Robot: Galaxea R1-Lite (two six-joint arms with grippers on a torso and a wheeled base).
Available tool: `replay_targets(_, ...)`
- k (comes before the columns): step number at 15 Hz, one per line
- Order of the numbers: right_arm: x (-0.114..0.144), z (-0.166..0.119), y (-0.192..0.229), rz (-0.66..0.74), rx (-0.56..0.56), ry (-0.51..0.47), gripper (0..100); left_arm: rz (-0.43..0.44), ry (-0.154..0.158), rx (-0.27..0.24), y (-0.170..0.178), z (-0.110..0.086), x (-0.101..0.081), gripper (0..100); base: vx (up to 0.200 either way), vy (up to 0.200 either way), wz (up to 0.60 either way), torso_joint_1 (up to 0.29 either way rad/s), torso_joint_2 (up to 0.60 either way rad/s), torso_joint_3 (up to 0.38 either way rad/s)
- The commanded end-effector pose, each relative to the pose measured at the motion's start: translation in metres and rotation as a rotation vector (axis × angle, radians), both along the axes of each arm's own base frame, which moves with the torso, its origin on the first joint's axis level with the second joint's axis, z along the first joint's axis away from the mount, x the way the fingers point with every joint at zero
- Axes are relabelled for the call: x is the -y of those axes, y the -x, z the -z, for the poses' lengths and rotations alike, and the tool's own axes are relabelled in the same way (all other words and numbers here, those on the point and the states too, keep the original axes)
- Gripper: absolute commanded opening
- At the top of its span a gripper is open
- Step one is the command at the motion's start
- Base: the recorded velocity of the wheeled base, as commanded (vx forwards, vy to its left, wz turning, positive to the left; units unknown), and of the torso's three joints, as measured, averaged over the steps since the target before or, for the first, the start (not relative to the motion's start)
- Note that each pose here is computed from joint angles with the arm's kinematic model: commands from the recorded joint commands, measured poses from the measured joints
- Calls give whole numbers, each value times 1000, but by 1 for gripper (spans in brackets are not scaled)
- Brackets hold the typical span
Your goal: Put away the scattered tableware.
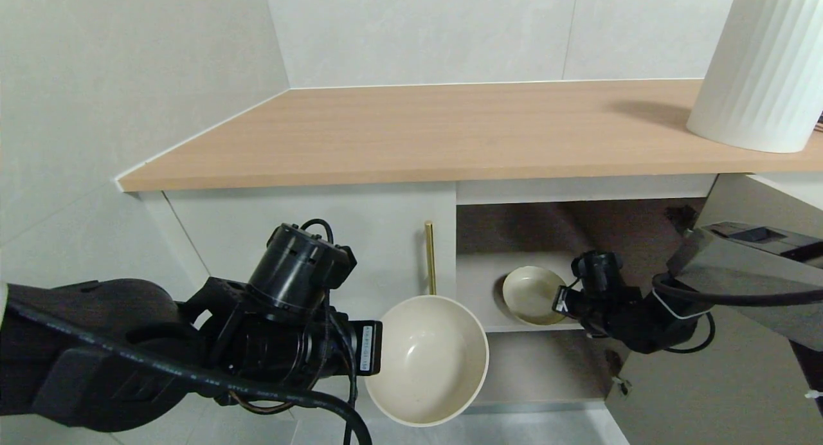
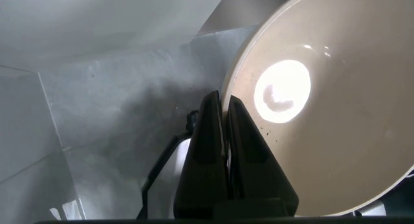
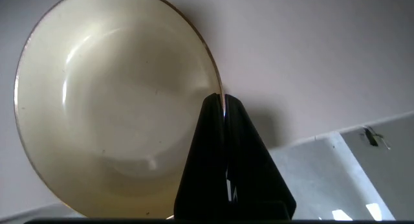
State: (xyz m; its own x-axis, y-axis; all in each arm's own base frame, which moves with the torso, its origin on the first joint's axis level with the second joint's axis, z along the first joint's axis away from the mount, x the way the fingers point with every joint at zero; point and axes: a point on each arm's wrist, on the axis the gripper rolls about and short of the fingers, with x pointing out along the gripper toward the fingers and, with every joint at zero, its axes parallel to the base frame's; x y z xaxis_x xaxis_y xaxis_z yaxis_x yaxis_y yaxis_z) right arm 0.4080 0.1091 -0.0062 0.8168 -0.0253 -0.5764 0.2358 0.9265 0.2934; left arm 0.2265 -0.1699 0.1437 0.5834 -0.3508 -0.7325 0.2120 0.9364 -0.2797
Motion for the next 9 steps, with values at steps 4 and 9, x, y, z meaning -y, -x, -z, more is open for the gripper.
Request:
replay_targets(4, 5, 1, -15, 36, 30, -14, 0, -1, -3, -4, -1, 1, 0, 0, 0, 0, 0, 0, 0, 0)
replay_targets(9, 5, 0, -19, 41, 42, -18, 0, -1, -4, -5, -1, 2, 0, 0, 0, 0, 0, 0, 0, 0)
